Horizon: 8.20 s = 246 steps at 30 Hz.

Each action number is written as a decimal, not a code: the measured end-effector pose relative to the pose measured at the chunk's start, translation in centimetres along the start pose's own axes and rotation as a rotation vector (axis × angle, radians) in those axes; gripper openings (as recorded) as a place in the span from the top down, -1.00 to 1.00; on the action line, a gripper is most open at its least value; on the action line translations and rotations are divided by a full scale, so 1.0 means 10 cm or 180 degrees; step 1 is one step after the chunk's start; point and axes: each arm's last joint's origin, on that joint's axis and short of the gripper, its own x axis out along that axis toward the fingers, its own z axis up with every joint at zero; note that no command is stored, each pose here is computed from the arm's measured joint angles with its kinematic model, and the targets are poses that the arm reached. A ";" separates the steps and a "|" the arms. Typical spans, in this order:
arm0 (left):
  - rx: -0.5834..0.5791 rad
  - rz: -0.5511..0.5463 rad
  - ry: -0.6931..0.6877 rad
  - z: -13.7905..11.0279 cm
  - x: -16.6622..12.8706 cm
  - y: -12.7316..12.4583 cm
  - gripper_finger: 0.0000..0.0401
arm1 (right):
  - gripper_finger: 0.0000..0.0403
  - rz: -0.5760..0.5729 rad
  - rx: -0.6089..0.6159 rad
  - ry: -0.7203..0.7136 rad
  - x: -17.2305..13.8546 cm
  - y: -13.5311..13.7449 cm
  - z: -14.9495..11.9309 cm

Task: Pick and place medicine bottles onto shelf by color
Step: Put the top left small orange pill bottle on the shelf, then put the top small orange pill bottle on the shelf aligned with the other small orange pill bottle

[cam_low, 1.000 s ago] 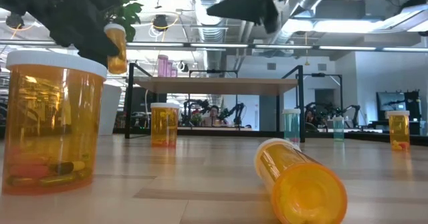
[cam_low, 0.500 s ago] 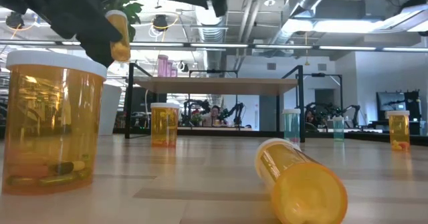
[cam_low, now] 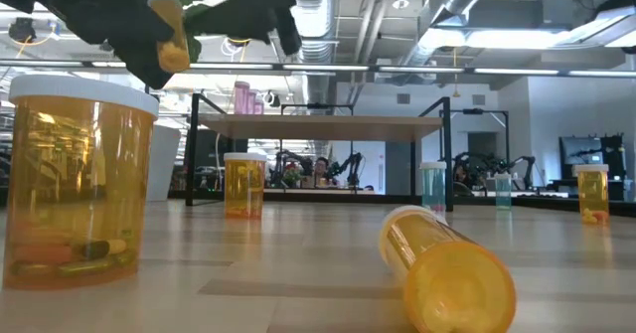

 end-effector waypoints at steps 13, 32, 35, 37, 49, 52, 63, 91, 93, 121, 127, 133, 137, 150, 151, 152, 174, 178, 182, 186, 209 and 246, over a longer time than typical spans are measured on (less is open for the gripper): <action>0.0014 0.0049 -0.0022 0.00 0.00 0.00 0.58 | -0.30 0.0056 0.0109 0.0027 0.02 -0.02 -0.01; 0.0013 0.0053 -0.0020 0.00 0.00 0.00 0.58 | 0.35 0.0083 0.0044 0.0052 0.01 -0.02 -0.01; 0.0010 0.0052 -0.0018 0.00 0.00 0.00 0.58 | 0.35 0.0102 0.0044 0.0058 0.01 -0.02 -0.01; 0.0009 0.0054 -0.0015 0.00 0.00 0.01 0.58 | 0.35 0.0107 0.0044 0.0060 0.01 -0.02 -0.01; -0.0021 0.0068 0.0028 -0.01 0.00 0.01 0.56 | 0.36 0.0100 0.0036 0.0087 0.01 -0.02 -0.02; -0.0042 0.0087 0.0071 -0.02 0.00 0.01 0.48 | 0.36 0.0090 0.0025 0.0118 0.01 -0.02 -0.03; -0.0016 0.0213 0.0216 -0.07 -0.01 0.04 0.07 | 0.36 0.0065 -0.0013 0.0125 0.03 -0.08 -0.01; -0.0124 0.0347 -0.0750 -0.41 -0.71 0.18 0.04 | 0.35 -0.0663 -0.0166 -0.0677 -0.35 -1.60 0.74; -0.0123 0.0318 -0.0820 -0.44 -0.69 0.18 0.04 | 0.35 -0.0767 -0.0198 -0.0687 -0.35 -1.74 0.76; -0.0107 0.0265 -0.0977 -0.44 -0.68 0.18 0.04 | 0.32 -0.1223 -0.0120 -0.0905 -0.31 -3.20 0.64; -0.0108 0.0271 -0.0980 -0.44 -0.68 0.18 0.04 | 0.31 -0.1221 -0.0050 -0.0872 -0.30 -3.25 0.59; -0.0109 0.0273 -0.0981 -0.44 -0.68 0.18 0.04 | 0.28 -0.1225 -0.0045 -0.0835 -0.30 -3.26 0.57; -0.0109 0.0277 -0.0982 -0.44 -0.68 0.18 0.04 | 0.24 -0.1226 -0.0040 -0.0798 -0.29 -3.25 0.57; -0.0122 0.0277 -0.0983 -0.44 -0.68 0.18 0.04 | -0.04 -0.1148 -0.0092 -0.0695 -0.24 -3.13 0.53; -0.0140 0.0274 -0.0984 -0.44 -0.68 0.18 0.04 | -0.07 -0.1142 -0.0092 -0.0688 -0.24 -3.12 0.53; -0.0154 0.0272 -0.0985 -0.44 -0.68 0.18 0.04 | -0.10 -0.1140 -0.0089 -0.0654 -0.25 -3.11 0.53; -0.0371 0.0093 -0.0967 -0.45 -0.69 0.15 0.04 | -0.13 -0.0984 -0.0042 0.0988 -1.49 -1.87 0.99; -0.0426 0.0015 -0.1064 -0.41 -0.70 0.13 0.04 | -0.12 -0.1017 -0.0017 0.1476 -1.71 -1.36 0.80; -0.0424 -0.0101 -0.1250 -0.36 -0.72 0.10 0.04 | -0.12 -0.0992 0.0091 0.1774 -1.83 -0.94 0.61; -0.0355 -0.0241 -0.1363 -0.33 -0.75 0.05 0.04 | -0.12 -0.0810 0.0109 0.1779 -1.81 -0.60 0.46; -0.0010 -0.0364 -0.1164 -0.23 -0.60 -0.14 0.04 | -0.12 -0.1686 0.0331 0.2257 -2.31 -0.14 -0.01; -0.0054 -0.0202 -0.1156 -0.24 -0.57 -0.13 0.04 | -0.12 -0.2223 0.1123 0.1955 -2.92 -0.88 -0.79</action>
